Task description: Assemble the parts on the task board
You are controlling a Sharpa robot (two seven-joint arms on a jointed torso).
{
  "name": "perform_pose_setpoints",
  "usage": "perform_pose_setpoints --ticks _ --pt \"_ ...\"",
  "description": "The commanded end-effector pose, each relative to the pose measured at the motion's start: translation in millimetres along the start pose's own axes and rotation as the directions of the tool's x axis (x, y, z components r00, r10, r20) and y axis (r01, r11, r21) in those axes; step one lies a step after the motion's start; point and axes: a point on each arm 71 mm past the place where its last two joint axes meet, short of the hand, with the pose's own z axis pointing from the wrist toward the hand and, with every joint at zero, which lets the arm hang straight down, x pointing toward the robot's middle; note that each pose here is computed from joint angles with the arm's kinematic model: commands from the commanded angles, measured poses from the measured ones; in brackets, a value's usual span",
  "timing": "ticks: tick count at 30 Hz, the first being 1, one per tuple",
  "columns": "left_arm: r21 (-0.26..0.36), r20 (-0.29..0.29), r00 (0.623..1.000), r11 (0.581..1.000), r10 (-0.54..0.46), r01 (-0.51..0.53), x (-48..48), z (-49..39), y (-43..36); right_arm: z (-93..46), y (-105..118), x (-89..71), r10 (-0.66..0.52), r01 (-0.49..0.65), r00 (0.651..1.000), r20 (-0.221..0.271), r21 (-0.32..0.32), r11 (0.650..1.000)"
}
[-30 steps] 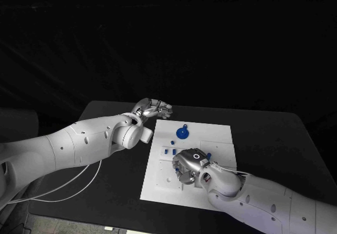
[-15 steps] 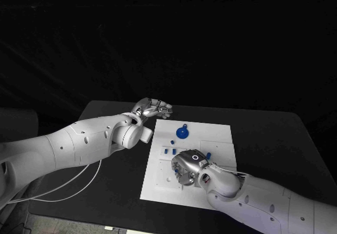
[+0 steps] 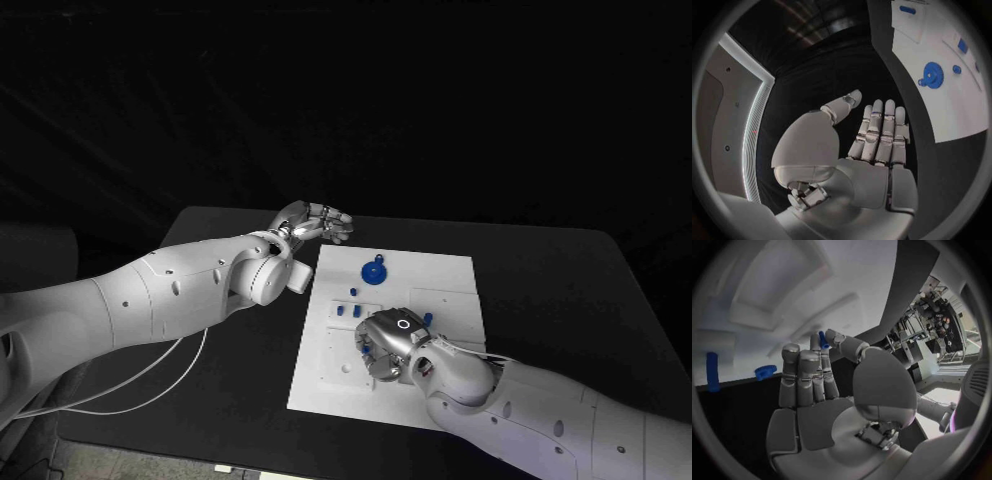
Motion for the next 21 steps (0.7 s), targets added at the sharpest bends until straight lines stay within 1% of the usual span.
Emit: perform_pose_setpoints --ticks 1,8,11,15,18,21 --pt "0.009 -0.013 1.000 1.000 -0.005 0.005 2.3 0.5 -1.9 -0.9 -1.1 3.5 -0.010 0.010 1.000 -0.026 0.011 1.000" --pt "0.009 -0.013 1.000 1.000 -0.005 0.005 1.9 0.3 -1.8 -1.1 -1.8 2.5 -0.007 0.007 1.000 -0.011 0.014 1.000" --pt "0.009 -0.012 1.000 1.000 -0.005 0.005 1.9 0.3 -1.8 -1.0 -0.5 0.4 -0.001 0.001 1.000 0.015 0.011 1.000" --pt "0.008 -0.012 1.000 1.000 -0.004 0.005 1.8 0.3 -1.7 -1.3 0.0 -1.2 0.000 0.000 0.999 0.035 0.011 1.000" --pt "0.008 -0.013 1.000 1.000 -0.005 0.005 1.9 0.3 -1.7 -1.4 -0.2 -1.4 0.000 -0.001 0.999 0.037 0.014 1.000" --pt "0.007 -0.014 1.000 1.000 -0.005 0.005 2.0 0.3 -1.7 -1.3 -0.3 -0.6 -0.002 0.002 1.000 0.026 0.015 1.000"
